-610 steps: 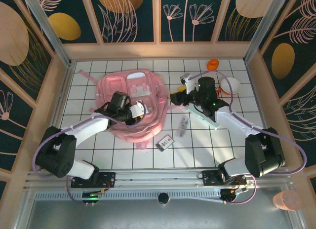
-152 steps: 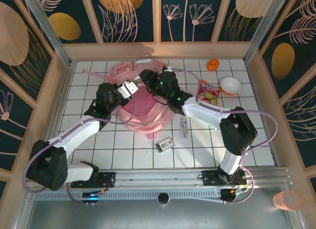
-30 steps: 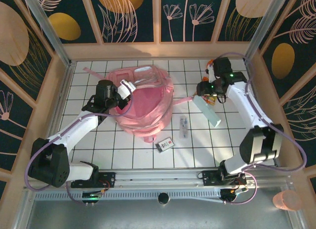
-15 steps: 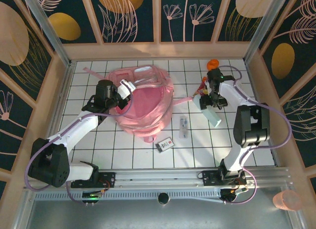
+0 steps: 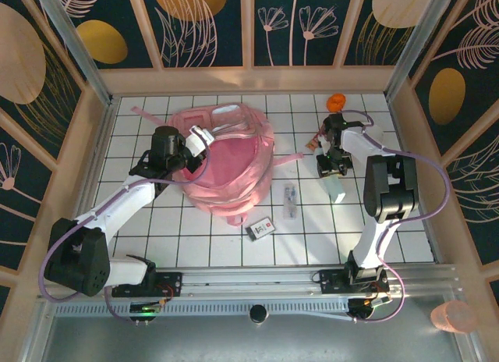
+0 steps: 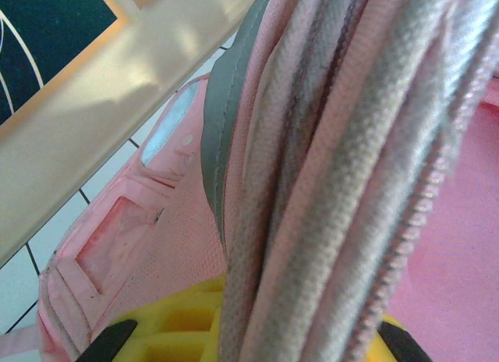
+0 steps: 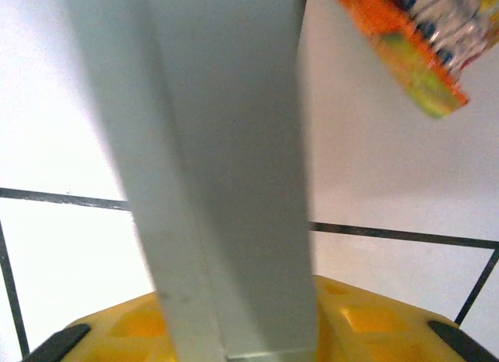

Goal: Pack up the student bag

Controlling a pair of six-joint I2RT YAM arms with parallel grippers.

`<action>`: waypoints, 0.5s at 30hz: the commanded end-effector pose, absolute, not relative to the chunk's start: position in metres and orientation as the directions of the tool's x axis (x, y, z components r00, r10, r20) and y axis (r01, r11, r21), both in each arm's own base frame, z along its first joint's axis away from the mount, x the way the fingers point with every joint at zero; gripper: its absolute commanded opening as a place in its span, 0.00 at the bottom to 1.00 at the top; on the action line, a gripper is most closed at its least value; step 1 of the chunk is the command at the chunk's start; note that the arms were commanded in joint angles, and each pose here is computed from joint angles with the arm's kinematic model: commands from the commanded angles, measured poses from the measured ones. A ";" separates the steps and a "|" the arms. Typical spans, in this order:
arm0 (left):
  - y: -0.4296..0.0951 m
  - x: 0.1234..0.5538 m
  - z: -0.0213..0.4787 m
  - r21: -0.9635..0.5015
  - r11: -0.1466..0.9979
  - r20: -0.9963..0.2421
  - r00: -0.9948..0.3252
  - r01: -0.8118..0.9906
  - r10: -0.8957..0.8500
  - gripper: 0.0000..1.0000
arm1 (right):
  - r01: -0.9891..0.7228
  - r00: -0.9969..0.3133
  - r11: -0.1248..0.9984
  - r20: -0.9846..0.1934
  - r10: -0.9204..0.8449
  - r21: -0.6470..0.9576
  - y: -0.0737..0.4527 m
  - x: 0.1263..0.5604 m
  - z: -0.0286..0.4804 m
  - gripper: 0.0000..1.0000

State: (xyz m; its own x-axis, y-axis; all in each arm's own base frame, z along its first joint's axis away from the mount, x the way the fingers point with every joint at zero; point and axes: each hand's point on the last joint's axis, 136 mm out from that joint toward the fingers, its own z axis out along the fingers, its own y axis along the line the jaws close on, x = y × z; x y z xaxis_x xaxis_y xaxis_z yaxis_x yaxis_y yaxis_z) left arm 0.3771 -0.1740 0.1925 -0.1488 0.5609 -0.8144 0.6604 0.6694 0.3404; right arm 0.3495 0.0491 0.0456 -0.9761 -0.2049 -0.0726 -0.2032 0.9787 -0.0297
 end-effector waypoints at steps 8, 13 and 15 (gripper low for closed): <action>-0.193 0.376 0.248 0.340 0.665 -0.892 0.005 0.665 0.451 0.00 | -0.116 -0.958 0.990 -0.274 -0.091 0.078 0.066 0.369 0.130 0.30; -0.192 0.381 0.265 0.308 0.699 -0.915 0.000 0.645 0.404 0.00 | -0.111 -0.870 0.914 -0.482 0.100 0.390 0.115 0.378 0.214 0.27; -0.192 0.384 0.272 0.291 0.716 -0.925 -0.004 0.634 0.379 0.00 | -0.145 -0.824 0.814 -0.523 0.215 0.563 0.142 0.377 0.245 0.24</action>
